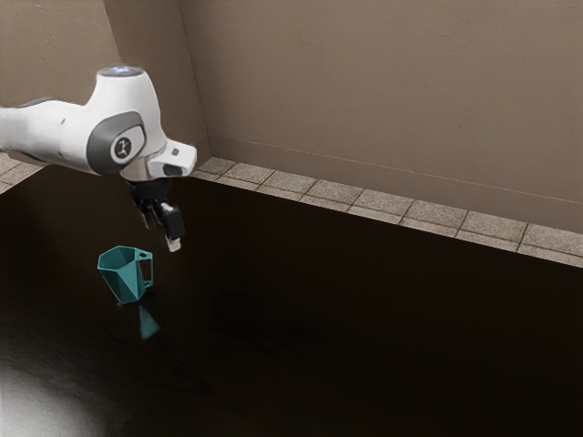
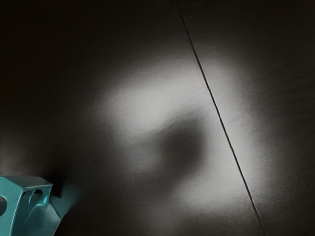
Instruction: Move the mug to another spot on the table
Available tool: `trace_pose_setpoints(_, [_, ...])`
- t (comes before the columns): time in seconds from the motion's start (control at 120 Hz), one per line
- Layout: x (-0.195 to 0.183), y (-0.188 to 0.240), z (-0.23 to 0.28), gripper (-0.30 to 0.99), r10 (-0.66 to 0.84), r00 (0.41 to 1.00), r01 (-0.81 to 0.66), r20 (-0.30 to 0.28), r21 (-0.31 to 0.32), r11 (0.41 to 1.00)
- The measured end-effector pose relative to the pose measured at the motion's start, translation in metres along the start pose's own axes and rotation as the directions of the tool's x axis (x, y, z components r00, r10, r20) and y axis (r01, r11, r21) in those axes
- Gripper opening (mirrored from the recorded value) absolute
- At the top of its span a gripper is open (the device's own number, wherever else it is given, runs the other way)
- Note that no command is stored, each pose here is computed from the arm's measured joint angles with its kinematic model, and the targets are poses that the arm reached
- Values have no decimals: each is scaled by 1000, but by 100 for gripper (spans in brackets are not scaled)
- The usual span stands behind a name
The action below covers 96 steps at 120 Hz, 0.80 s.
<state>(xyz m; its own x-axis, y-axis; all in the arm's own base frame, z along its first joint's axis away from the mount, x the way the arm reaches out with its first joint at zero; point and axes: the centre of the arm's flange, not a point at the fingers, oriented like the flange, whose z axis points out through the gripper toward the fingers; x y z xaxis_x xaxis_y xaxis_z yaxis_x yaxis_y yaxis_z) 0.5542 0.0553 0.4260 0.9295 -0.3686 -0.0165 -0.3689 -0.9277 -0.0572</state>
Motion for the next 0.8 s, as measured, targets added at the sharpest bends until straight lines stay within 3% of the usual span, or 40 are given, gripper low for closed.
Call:
trace_pose_setpoints(0.258, [-7,-61,49,66,102,995,-102,2,-15,995])
trace_pose_setpoints(0.8, [9,-114,116,66,327,945,-327,-5,-54,943])
